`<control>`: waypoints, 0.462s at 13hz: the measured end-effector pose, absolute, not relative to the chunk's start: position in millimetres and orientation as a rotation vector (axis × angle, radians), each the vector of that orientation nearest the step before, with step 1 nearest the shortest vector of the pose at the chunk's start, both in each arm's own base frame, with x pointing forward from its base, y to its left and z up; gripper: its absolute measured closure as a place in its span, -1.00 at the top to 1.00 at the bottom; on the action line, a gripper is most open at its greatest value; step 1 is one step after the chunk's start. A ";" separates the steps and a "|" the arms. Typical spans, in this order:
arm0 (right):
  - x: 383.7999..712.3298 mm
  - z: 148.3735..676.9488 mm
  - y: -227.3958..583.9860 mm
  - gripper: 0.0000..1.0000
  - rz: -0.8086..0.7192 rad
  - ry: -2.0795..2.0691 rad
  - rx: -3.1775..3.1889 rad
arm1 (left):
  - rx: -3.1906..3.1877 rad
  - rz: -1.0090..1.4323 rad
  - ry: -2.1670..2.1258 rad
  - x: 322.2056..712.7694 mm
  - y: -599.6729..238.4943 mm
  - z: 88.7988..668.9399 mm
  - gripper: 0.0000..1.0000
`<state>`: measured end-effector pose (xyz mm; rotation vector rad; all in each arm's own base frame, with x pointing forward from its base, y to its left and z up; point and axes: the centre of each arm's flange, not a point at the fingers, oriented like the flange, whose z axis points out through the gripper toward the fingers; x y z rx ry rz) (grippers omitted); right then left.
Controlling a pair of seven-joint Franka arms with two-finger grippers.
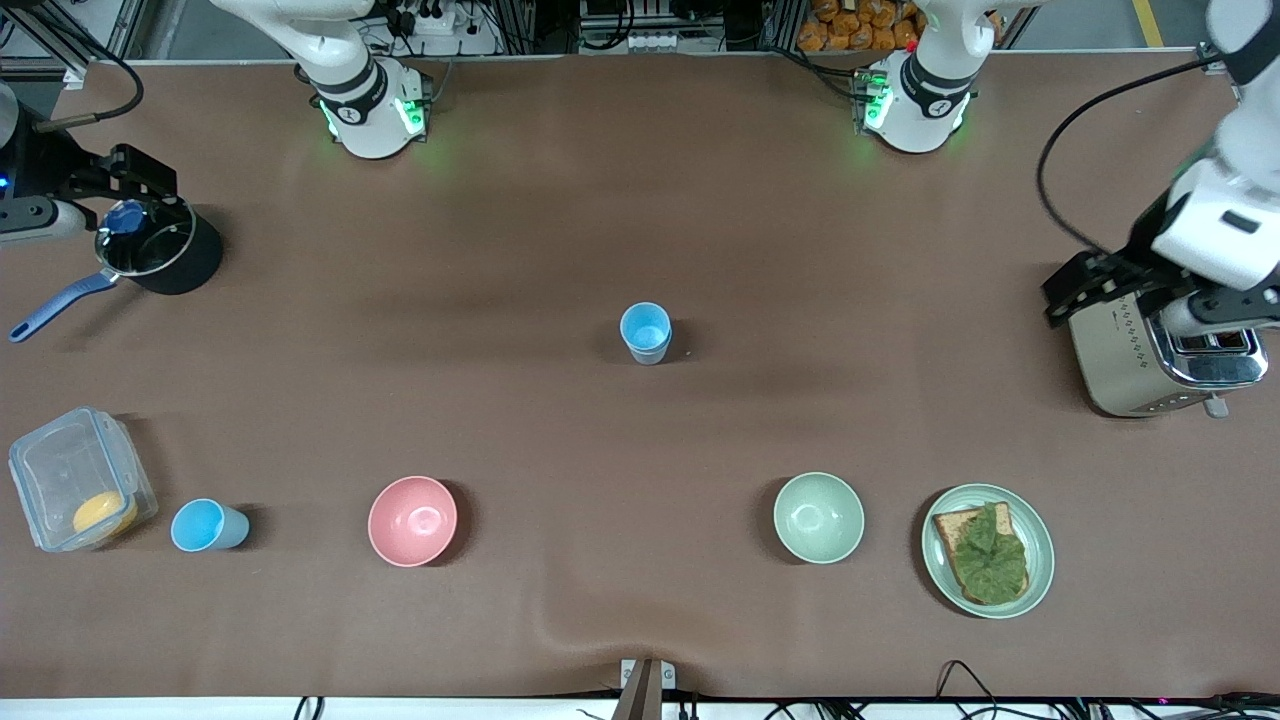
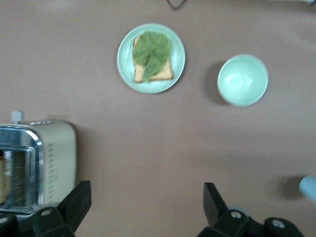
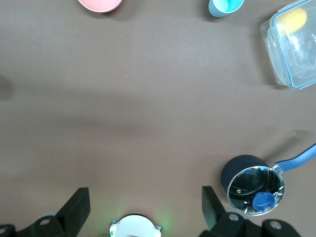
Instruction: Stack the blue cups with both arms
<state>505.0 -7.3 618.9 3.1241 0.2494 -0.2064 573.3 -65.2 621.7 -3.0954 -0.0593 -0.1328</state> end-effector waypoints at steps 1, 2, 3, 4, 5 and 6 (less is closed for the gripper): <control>505.4 618.4 -7.4 1.00 -0.207 0.249 3.124 | -3.091 -0.118 -0.014 568.7 -57.9 626.3 1.00; 505.7 618.1 -7.5 1.00 -0.207 0.249 3.124 | -3.088 -0.115 0.012 565.1 -53.8 630.9 1.00; 505.9 617.9 -7.5 1.00 -0.207 0.249 3.124 | -3.087 -0.114 0.016 562.3 -52.8 634.0 1.00; 505.9 617.9 -7.5 1.00 -0.207 0.249 3.124 | -3.086 -0.113 0.019 560.8 -53.7 634.9 1.00; 505.9 617.9 -7.5 1.00 -0.206 0.249 3.124 | -3.086 -0.110 0.023 560.2 -55.3 634.2 1.00; 505.9 617.9 -7.5 1.00 -0.206 0.249 3.124 | -3.088 -0.104 0.027 559.9 -57.1 632.8 1.00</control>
